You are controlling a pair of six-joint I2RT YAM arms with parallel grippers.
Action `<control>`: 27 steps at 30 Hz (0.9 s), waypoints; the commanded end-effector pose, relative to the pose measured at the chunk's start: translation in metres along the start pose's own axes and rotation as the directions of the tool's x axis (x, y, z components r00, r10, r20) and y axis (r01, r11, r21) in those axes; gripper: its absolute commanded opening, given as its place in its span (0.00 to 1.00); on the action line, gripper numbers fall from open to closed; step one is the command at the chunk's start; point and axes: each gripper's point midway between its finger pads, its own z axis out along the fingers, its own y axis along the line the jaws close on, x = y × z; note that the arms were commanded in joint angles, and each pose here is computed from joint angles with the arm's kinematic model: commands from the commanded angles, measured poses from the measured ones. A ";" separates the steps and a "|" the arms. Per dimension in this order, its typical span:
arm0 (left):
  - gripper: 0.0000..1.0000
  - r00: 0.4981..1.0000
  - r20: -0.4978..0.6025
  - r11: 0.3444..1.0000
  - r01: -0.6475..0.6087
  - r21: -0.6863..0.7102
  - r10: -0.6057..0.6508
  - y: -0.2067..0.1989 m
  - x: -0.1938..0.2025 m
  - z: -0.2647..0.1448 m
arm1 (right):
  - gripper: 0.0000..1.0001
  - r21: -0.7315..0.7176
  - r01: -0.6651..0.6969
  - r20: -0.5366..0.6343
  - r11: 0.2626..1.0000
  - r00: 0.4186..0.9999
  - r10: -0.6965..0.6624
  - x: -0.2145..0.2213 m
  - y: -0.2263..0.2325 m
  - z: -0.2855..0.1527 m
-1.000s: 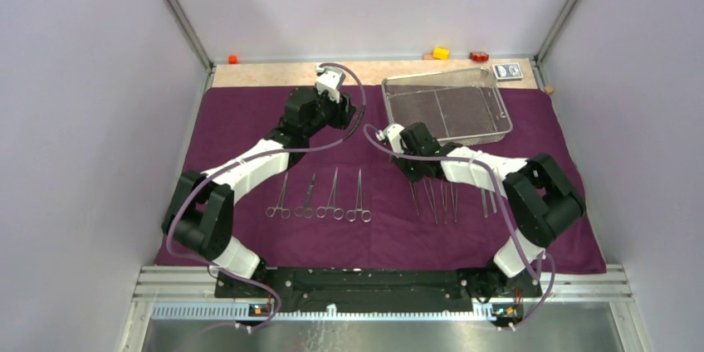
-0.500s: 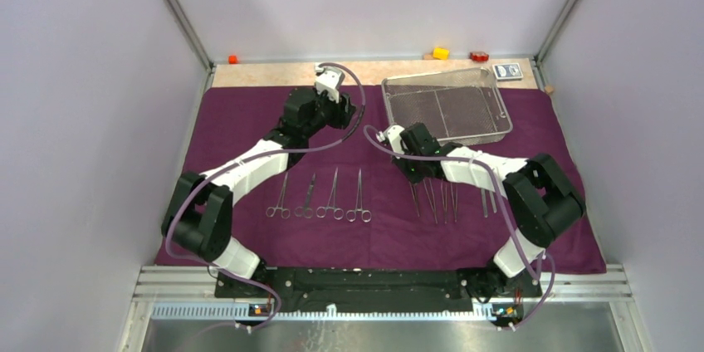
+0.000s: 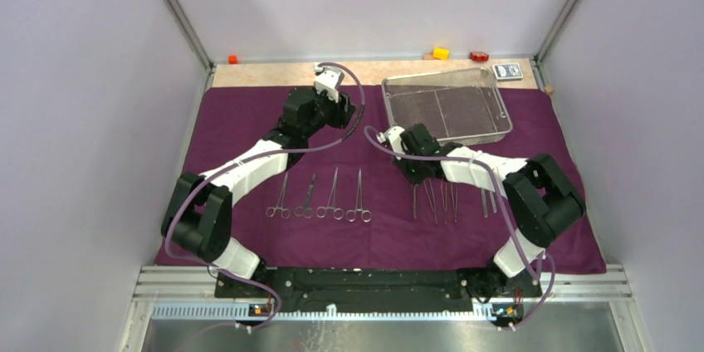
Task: Open and lay out the surgical kit
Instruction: Adjust the medical item in the surgical kit.
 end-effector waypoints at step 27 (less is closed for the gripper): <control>0.56 0.997 0.077 1.000 -0.007 0.018 0.006 -0.004 -0.025 -0.008 | 0.00 -0.056 0.012 0.084 0.998 0.996 -0.007 -0.016 -0.002 -0.019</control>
